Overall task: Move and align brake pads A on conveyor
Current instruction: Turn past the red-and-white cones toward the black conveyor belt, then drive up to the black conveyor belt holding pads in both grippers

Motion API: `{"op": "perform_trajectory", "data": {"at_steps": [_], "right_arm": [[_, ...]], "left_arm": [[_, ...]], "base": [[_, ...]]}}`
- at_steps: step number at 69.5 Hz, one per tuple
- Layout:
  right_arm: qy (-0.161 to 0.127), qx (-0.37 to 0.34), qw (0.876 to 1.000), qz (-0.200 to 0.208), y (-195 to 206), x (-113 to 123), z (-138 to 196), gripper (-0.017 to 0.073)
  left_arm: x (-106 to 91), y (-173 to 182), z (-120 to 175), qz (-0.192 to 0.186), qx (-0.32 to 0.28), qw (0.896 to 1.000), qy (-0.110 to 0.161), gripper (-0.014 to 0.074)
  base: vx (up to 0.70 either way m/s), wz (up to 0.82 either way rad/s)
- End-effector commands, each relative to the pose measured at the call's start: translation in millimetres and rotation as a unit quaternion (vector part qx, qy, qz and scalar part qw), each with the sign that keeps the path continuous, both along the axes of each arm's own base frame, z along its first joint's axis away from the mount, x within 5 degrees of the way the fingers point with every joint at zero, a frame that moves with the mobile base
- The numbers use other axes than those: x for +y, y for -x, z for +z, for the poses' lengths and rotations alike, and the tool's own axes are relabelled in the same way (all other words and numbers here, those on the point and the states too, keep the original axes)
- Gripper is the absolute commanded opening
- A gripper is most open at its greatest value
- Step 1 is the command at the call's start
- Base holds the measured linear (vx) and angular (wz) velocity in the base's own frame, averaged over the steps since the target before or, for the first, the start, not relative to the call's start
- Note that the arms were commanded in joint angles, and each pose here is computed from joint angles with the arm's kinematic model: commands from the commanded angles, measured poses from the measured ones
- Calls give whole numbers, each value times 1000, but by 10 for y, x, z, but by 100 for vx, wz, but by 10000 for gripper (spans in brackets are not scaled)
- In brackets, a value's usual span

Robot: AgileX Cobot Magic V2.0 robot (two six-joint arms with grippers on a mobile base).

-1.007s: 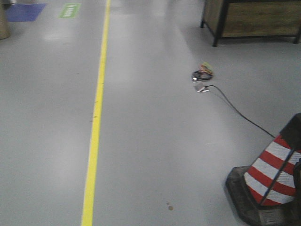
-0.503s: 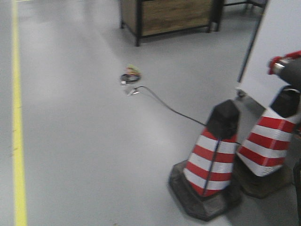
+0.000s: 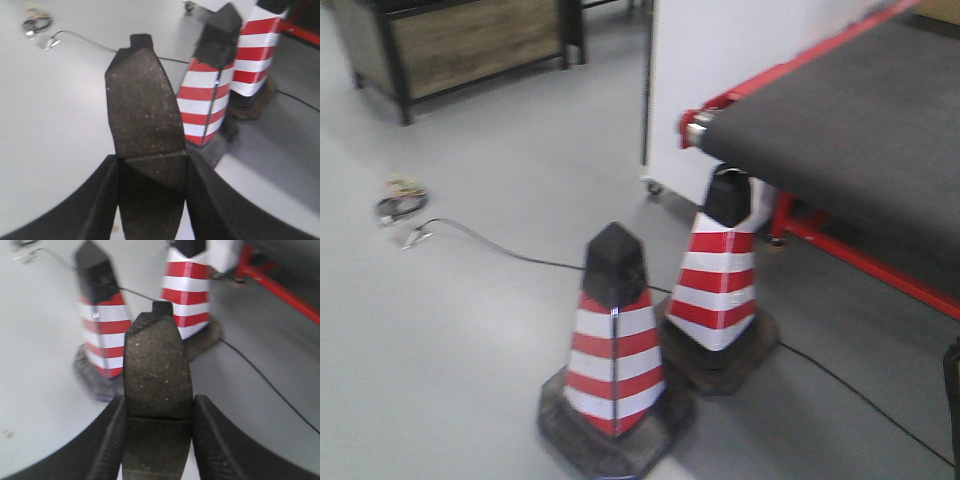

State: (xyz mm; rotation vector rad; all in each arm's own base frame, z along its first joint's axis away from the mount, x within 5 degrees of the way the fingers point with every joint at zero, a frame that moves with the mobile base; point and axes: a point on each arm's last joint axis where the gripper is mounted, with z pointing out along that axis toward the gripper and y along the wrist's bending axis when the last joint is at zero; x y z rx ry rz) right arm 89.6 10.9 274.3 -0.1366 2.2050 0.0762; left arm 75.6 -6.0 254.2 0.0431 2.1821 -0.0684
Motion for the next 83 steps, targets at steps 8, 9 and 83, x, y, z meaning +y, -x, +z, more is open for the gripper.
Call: {"op": "perform_trajectory", "data": {"at_steps": [8, 9, 83], "right_arm": [[-1, -57, 998, -2, -47, -5, 161, 188], [-1, -57, 998, -2, -47, -5, 161, 188], [0, -55, 998, -2, -46, -5, 160, 188]], "left_arm": [[-6, -51, 153, 3, -52, 999, 10, 174], [-6, -51, 153, 3, -52, 999, 10, 174], [-6, -51, 153, 3, -52, 999, 10, 174]], "base": [[19, -74], [19, -73], [23, -49]]}}
